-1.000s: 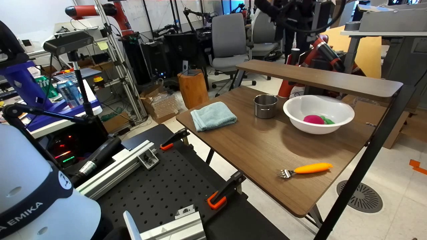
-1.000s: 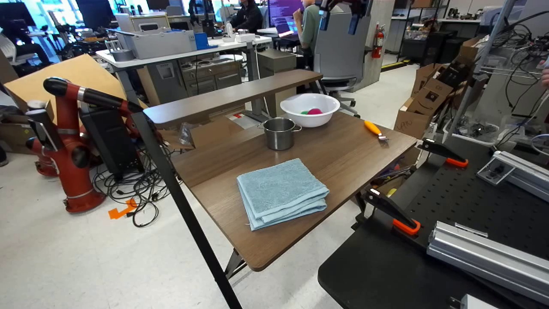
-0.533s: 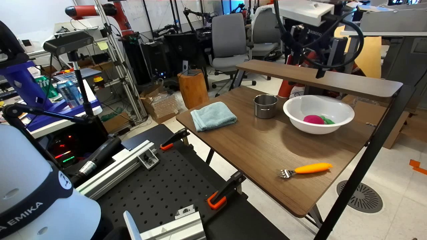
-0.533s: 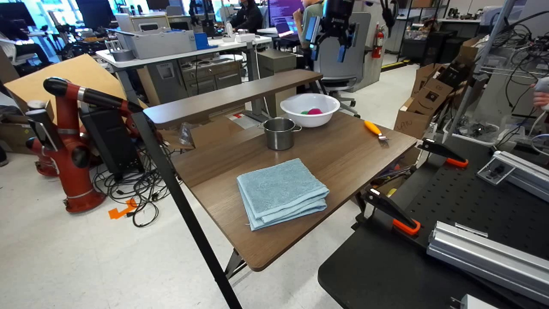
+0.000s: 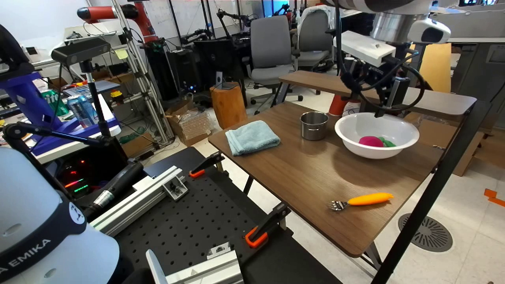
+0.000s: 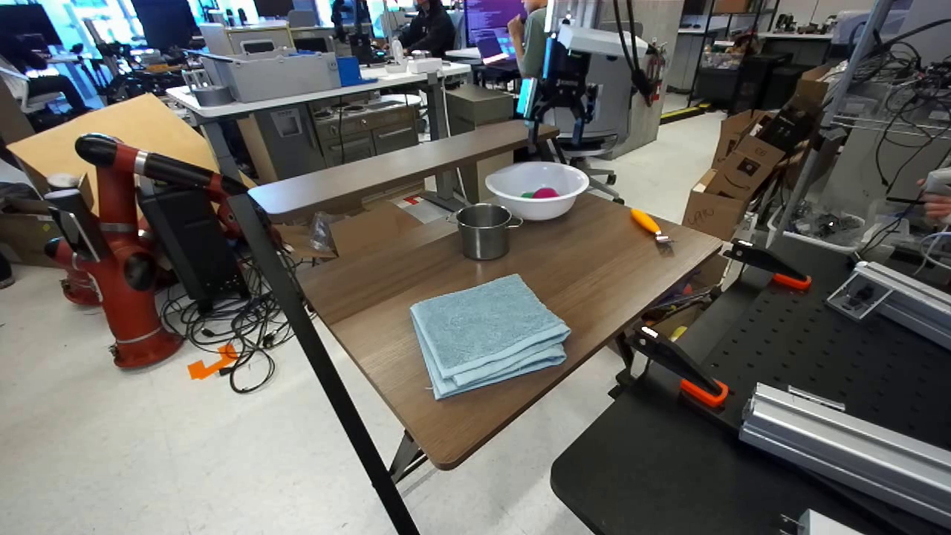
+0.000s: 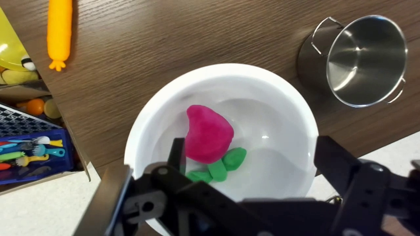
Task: Remove the beetroot plushie from the white bowl and put it on the table
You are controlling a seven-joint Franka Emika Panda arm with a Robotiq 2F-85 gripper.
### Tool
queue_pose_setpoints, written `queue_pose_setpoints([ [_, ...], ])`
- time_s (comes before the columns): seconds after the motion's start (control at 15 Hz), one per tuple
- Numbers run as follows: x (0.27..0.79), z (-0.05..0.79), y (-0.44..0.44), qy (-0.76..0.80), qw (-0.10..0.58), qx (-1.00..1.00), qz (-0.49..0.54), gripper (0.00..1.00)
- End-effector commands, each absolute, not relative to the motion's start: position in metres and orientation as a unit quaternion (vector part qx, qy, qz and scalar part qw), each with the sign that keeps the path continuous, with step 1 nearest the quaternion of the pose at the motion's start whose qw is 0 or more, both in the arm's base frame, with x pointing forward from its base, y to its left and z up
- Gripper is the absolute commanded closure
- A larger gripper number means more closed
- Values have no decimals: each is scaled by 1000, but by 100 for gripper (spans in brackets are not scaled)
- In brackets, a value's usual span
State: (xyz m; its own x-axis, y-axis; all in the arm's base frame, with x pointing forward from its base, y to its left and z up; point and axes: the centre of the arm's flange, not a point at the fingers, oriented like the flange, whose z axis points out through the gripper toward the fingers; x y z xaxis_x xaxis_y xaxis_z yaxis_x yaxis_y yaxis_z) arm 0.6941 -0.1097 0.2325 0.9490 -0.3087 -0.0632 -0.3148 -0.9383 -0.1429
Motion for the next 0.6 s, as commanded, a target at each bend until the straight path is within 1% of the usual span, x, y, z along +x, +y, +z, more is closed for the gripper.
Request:
queue_pose_setpoints([
  [0.0,719,213,-111,178,75,-980,39,0],
  [0.53,740,164,-110,215,52,-974,54,0],
])
